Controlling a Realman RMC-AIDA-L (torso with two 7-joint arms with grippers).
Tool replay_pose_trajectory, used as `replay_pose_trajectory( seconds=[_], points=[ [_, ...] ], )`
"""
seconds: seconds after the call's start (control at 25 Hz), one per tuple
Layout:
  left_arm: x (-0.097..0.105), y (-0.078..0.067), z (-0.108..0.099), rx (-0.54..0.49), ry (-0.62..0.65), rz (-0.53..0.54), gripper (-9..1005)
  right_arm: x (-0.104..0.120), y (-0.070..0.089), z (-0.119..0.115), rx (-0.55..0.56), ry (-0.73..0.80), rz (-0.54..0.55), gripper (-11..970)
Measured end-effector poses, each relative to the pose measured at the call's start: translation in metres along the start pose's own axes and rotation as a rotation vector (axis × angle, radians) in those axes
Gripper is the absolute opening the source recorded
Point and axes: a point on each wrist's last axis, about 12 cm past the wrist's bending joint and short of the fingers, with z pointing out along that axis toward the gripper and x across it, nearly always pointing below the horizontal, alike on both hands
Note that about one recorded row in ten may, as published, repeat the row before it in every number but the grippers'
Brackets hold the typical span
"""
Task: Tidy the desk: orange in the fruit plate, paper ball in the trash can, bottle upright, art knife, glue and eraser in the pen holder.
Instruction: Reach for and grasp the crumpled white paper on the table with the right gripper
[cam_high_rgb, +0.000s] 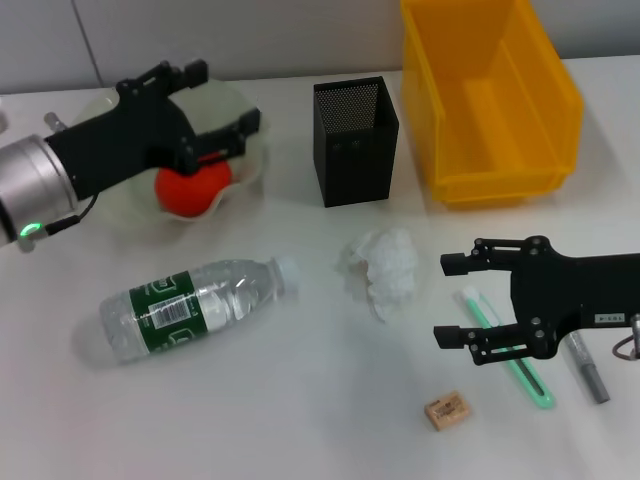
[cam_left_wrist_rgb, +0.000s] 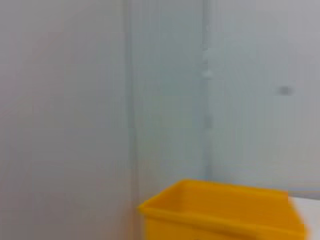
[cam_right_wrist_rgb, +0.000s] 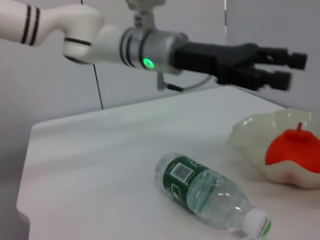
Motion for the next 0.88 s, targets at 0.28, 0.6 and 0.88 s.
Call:
replay_pose_trajectory(
  seconds=[0.28, 0.6, 0.88],
  points=[
    [-0.024, -0.026, -0.033, 0.256, -0.007, 0.028, 850, 0.003, -0.003, -0.009, 0.044, 0.021, 0.003, 826],
    [-0.023, -0.047, -0.051, 0.494, 0.059, -0.023, 849, -0.007, -0.007, -0.024, 0.079, 0.126, 0.035, 826],
    [-0.009, -0.062, -0.048, 0.562, 0.122, -0.029, 848, -0.036, -0.016, -0.020, 0.091, 0.241, 0.092, 825]
  ],
)
